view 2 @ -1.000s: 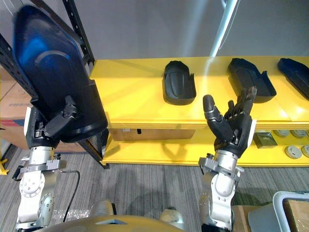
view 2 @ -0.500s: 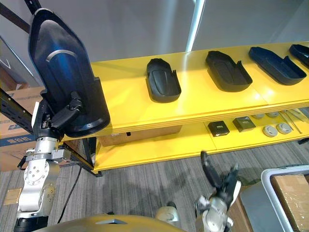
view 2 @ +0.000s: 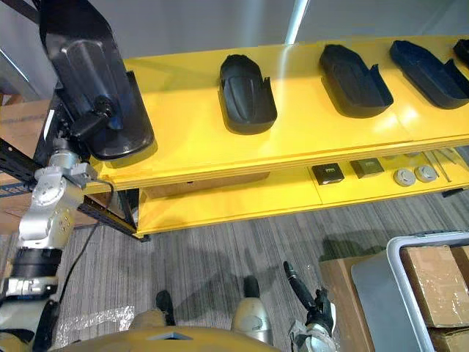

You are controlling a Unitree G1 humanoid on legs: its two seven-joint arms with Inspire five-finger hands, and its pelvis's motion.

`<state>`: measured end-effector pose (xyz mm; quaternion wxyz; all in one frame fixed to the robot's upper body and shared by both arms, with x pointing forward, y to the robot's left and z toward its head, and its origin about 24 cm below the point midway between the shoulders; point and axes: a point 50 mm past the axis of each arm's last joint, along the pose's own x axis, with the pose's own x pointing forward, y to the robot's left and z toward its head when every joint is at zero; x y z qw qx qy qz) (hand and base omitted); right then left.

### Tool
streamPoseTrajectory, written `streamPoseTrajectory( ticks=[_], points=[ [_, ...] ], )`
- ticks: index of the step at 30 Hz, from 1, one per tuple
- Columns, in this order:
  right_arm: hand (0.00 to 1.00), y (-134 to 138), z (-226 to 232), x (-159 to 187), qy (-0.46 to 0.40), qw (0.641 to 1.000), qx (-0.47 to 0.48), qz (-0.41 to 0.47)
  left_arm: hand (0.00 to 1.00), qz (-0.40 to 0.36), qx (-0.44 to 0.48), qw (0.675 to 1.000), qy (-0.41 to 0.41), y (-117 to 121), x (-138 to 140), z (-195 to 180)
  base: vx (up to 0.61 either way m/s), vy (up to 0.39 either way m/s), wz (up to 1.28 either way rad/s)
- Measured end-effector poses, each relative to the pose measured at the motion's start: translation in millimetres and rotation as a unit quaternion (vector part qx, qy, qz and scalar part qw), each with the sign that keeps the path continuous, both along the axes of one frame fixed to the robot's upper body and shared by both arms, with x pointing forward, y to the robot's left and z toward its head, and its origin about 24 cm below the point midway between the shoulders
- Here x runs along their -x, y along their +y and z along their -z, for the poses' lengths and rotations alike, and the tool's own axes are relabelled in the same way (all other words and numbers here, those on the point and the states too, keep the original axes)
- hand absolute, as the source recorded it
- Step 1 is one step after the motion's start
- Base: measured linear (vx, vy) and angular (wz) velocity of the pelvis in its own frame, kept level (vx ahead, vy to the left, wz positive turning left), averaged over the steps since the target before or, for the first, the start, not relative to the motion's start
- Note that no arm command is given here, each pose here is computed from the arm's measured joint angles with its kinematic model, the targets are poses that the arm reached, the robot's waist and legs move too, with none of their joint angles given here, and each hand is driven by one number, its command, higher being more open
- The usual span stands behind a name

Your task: Walk over and take three plastic housings, then place them on the shelf

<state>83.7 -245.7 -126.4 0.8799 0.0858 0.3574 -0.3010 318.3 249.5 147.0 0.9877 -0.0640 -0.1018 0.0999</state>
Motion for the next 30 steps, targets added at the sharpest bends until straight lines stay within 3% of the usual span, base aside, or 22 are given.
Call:
streamPoseTrajectory(
  ticks=[10, 19, 25, 30],
  points=[
    [1.0, 17.9, 8.5, -1.0, 0.015, 0.998, -0.043, -0.042, 0.0, 0.036, -0.006, 0.994, 0.099, 13.1, -21.9, 11.2, 0.01, -0.005, -0.04],
    [1.0, 20.2, 19.5, 22.8, 0.065, 0.996, -0.058, -0.032, 0.0, 0.087, 0.011, 0.98, 0.178, 12.6, -27.8, 27.6, -0.03, -0.003, -0.05],
    [1.0, 21.2, 22.1, 28.0, 0.077, 0.995, -0.062, -0.03, 0.0, 0.079, -0.002, 0.977, 0.199, 20.3, -30.0, 29.1, 0.0, 0.002, -0.01],
    [1.0, 22.8, 24.6, 35.2, 0.09, 0.993, -0.066, -0.026, 0.0, 0.0, -0.02, 0.973, 0.229, 49.8, -29.2, 27.1, 0.0, 0.0, 0.0]
  ],
)
